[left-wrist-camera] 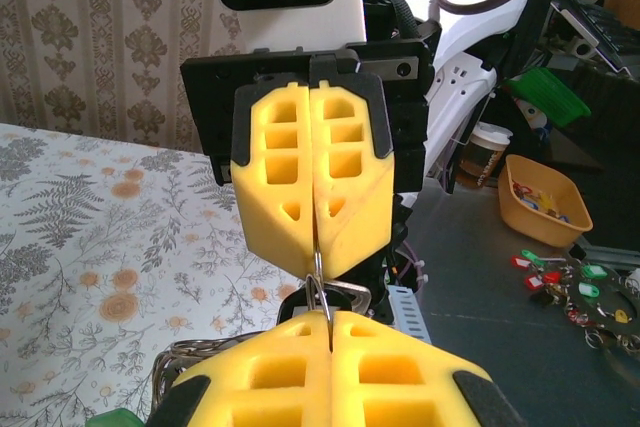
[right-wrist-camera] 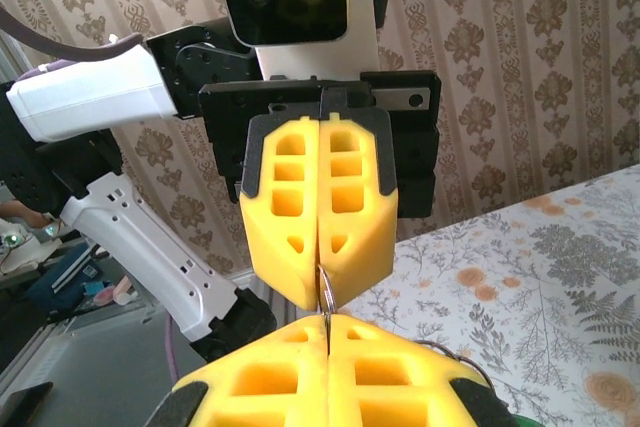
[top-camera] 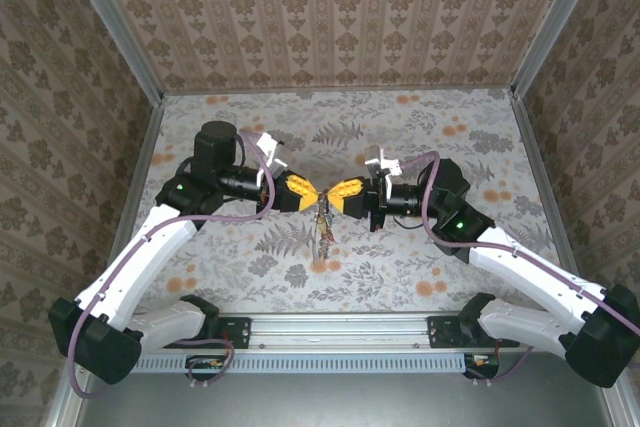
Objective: Put the keys on the keyring
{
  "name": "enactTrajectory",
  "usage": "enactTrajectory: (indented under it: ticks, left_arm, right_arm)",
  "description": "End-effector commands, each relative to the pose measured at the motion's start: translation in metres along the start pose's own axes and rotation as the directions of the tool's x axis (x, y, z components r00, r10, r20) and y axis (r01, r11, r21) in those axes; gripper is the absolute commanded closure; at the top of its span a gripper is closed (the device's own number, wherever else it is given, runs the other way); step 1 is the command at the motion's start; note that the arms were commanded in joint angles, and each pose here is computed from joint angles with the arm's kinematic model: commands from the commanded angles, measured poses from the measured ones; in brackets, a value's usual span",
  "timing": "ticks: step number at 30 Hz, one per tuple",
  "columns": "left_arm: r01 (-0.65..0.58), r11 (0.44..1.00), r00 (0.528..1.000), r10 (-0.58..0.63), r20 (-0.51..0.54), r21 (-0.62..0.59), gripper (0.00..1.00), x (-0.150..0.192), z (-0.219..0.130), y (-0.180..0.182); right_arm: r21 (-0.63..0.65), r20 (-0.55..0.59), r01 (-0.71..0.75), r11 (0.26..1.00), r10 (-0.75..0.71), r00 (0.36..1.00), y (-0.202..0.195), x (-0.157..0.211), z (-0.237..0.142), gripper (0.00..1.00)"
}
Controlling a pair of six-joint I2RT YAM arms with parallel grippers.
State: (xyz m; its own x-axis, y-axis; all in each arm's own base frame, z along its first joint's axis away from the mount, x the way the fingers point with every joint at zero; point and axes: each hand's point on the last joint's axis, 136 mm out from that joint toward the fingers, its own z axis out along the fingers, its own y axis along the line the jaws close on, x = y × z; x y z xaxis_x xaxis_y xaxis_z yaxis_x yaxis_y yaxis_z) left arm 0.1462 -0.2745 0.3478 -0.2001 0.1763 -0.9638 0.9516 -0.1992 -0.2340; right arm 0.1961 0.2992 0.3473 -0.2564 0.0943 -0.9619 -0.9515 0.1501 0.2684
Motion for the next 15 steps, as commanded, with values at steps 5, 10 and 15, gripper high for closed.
enactTrajectory:
  ticks: [5, 10, 15]
  left_arm:
    - [-0.053, 0.997, 0.998, 0.052, 0.030, 0.058, 1.00, -0.0115, -0.0029, -0.0186]
    - [-0.053, 0.997, 0.998, 0.051, 0.030, 0.059, 1.00, -0.0111, -0.0029, -0.0186]
    - [-0.056, 0.997, 0.998, 0.054, 0.032, 0.058, 1.00, -0.0119, -0.0031, -0.0191]
  right_arm:
    - [0.019, 0.048, 0.017, 1.000, -0.018, 0.999, 0.0006, -0.0087, -0.0032, 1.00]
    - [0.025, 0.059, 0.015, 1.000, -0.016, 0.998, 0.0005, -0.0100, -0.0052, 1.00]
    - [0.027, 0.069, 0.013, 1.000, -0.015, 0.998, 0.0002, -0.0122, -0.0073, 1.00]
